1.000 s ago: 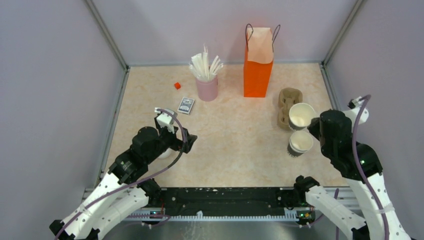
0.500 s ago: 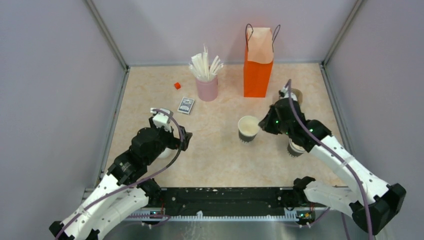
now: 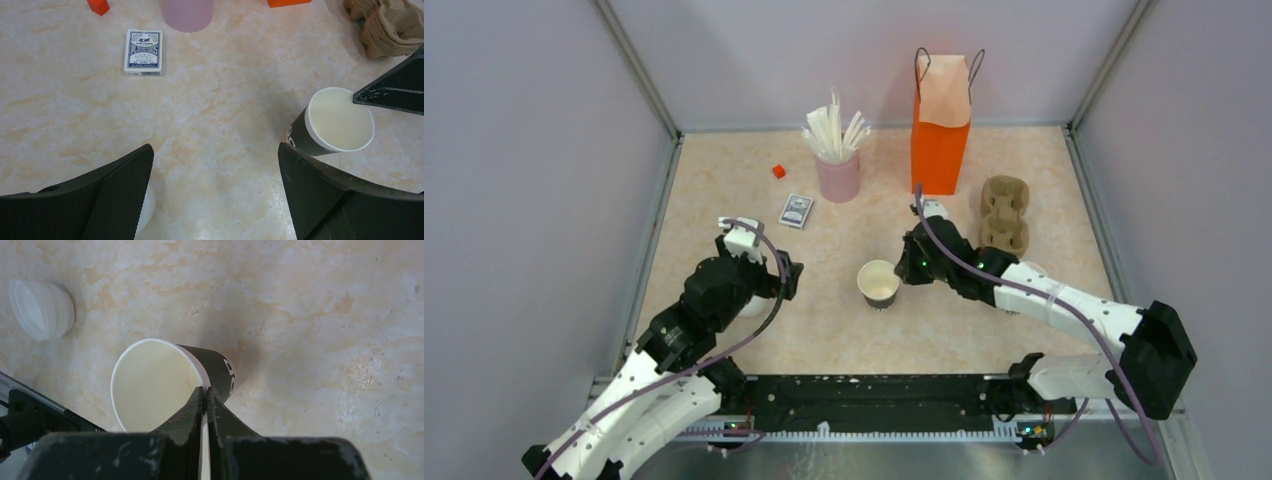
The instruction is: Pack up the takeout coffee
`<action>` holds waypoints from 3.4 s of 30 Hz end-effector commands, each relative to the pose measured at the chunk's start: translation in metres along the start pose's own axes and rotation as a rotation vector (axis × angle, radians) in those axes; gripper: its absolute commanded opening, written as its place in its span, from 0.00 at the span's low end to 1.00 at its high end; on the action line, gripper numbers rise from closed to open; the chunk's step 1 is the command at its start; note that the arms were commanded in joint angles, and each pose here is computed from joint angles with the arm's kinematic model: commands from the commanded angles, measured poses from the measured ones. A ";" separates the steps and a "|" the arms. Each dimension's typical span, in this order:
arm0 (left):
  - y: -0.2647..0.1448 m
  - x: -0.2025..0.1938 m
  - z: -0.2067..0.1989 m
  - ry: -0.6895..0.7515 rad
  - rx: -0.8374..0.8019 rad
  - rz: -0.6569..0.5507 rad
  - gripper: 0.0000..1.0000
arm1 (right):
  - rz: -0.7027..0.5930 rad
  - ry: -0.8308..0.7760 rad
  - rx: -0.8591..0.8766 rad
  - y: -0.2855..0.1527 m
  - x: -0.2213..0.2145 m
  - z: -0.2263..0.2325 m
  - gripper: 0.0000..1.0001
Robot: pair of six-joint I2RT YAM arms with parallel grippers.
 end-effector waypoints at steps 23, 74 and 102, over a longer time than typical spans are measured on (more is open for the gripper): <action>0.009 0.001 0.006 -0.052 0.080 -0.006 0.99 | -0.185 -0.078 0.098 -0.052 0.028 0.007 0.50; 0.062 -0.098 0.110 -0.451 0.754 0.207 0.52 | -0.235 -0.122 0.023 -0.086 0.007 -0.028 0.77; 0.064 -0.100 0.109 -0.446 0.716 0.193 0.20 | -0.210 -0.091 0.016 -0.084 -0.001 -0.031 0.74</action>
Point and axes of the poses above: each gripper's point midway between its finger pads, its own y axis out along the fingers, its own z axis along the line the jaws close on, x = y × z, the point moved 4 cm from there along -y, back along the fingers, and after that the axes turned 7 degrees about -y, right-handed, at the moved point
